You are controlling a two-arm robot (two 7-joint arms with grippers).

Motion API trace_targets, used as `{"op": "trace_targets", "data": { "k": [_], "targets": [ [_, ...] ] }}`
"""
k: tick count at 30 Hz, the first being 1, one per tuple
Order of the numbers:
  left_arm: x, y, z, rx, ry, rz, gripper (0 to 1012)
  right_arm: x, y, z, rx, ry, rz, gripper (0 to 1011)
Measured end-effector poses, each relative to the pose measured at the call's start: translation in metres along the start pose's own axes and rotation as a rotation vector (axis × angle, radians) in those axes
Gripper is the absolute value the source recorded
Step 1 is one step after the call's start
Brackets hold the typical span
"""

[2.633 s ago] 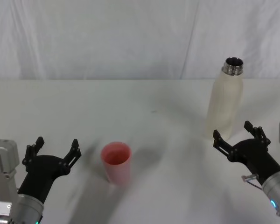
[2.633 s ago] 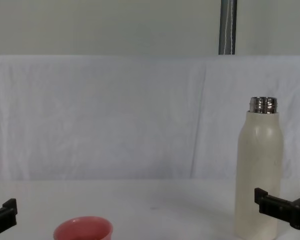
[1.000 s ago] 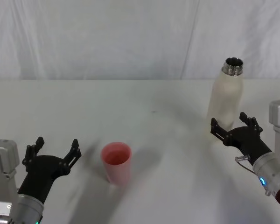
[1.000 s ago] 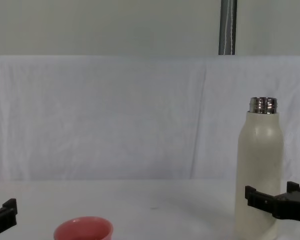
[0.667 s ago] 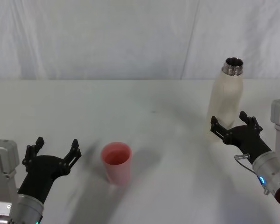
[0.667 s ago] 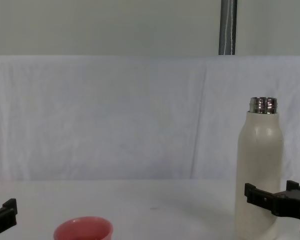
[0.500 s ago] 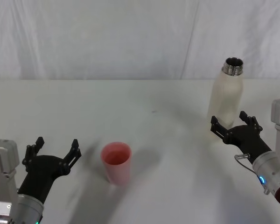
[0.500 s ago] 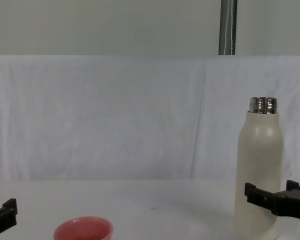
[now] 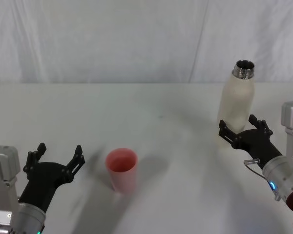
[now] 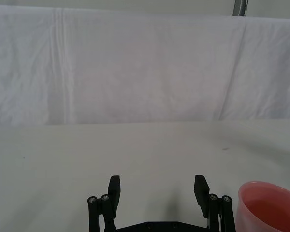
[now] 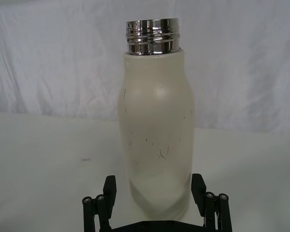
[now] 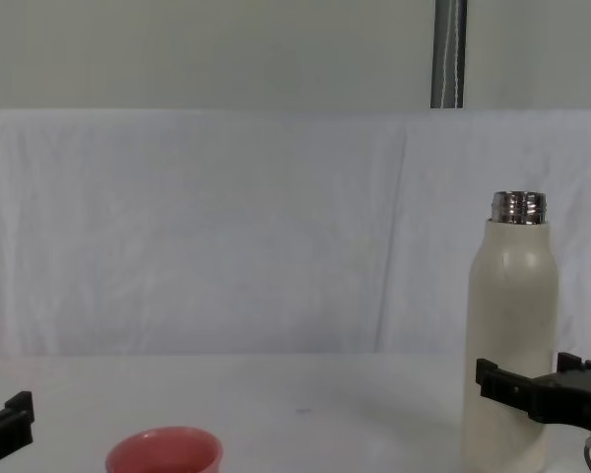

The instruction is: Grasp the thermos with one hand and pour water into the cup lid.

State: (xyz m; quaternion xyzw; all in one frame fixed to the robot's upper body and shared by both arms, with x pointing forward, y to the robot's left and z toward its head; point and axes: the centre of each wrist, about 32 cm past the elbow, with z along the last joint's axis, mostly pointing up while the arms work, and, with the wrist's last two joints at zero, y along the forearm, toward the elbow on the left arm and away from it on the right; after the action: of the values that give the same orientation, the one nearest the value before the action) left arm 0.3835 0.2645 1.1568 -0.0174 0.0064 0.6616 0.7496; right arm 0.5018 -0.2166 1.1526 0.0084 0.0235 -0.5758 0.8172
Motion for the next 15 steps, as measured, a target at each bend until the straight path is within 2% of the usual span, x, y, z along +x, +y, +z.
{"op": "trace_targets", "data": {
  "k": [15],
  "targets": [
    [0.0,0.0,0.0,0.0,0.0,0.0,1001,0.0015,0.0097,-0.0016,0.003,-0.01,-0.001,1001]
  ]
}}
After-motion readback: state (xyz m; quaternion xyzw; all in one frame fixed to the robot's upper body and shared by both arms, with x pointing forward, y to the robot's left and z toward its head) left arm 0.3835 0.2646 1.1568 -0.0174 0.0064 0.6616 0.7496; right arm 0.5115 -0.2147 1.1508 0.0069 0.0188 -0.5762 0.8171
